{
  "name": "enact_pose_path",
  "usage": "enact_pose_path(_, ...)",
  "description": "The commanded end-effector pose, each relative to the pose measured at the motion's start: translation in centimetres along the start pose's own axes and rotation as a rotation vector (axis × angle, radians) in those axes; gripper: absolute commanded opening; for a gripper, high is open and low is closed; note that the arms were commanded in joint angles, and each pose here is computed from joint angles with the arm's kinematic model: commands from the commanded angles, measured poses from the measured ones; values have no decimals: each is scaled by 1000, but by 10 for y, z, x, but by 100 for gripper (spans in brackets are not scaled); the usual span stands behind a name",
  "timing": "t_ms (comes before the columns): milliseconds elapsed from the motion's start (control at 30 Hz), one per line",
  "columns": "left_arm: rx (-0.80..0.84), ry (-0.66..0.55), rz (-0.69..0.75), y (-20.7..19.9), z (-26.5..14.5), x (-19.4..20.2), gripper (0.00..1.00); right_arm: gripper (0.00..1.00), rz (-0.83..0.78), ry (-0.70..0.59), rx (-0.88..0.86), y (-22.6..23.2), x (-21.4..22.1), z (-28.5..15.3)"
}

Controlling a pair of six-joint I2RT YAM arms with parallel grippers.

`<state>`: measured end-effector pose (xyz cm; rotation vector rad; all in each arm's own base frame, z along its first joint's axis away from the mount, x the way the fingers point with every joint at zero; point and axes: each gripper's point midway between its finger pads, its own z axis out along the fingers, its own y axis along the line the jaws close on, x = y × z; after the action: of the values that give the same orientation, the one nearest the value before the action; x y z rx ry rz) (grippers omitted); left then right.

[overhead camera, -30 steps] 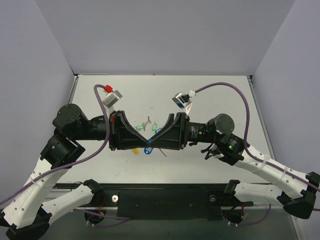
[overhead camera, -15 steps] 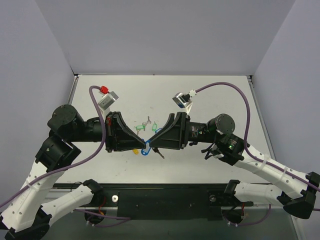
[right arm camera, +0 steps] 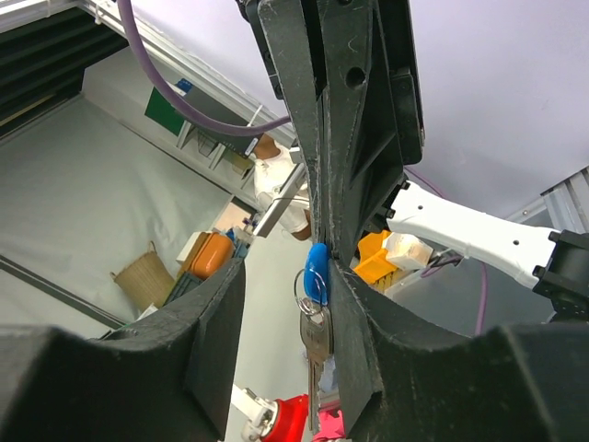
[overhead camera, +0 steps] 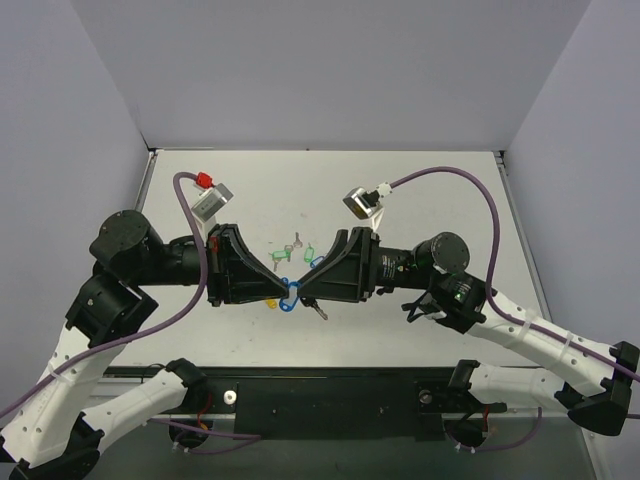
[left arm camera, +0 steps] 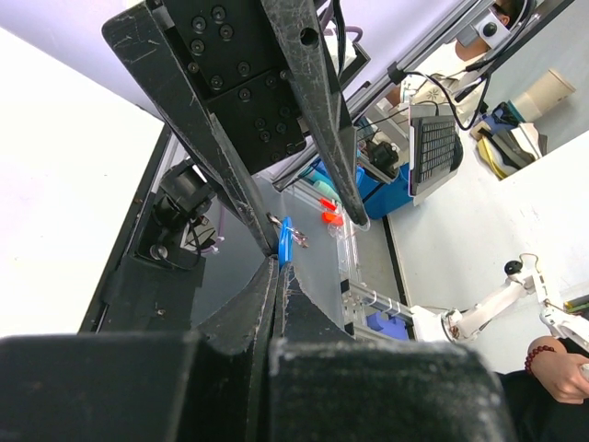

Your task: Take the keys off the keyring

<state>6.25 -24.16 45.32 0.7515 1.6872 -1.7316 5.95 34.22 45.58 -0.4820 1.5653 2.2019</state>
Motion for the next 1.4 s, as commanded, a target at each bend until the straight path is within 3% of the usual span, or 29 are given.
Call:
enact_pose_path(0, -1, -47, 71, -11, -5, -15, 0, 35, -45, -10, -92, 23, 0, -1)
enact_pose_path(900, -25, -65, 85, -8, -8, -22, 0, 28, -51, -25, -60, 18, 4, -10)
enact_pose_path(1367, -12, -69, 86, -12, -10, -21, 0, 15, -47, -25, -20, 9, 4, -8)
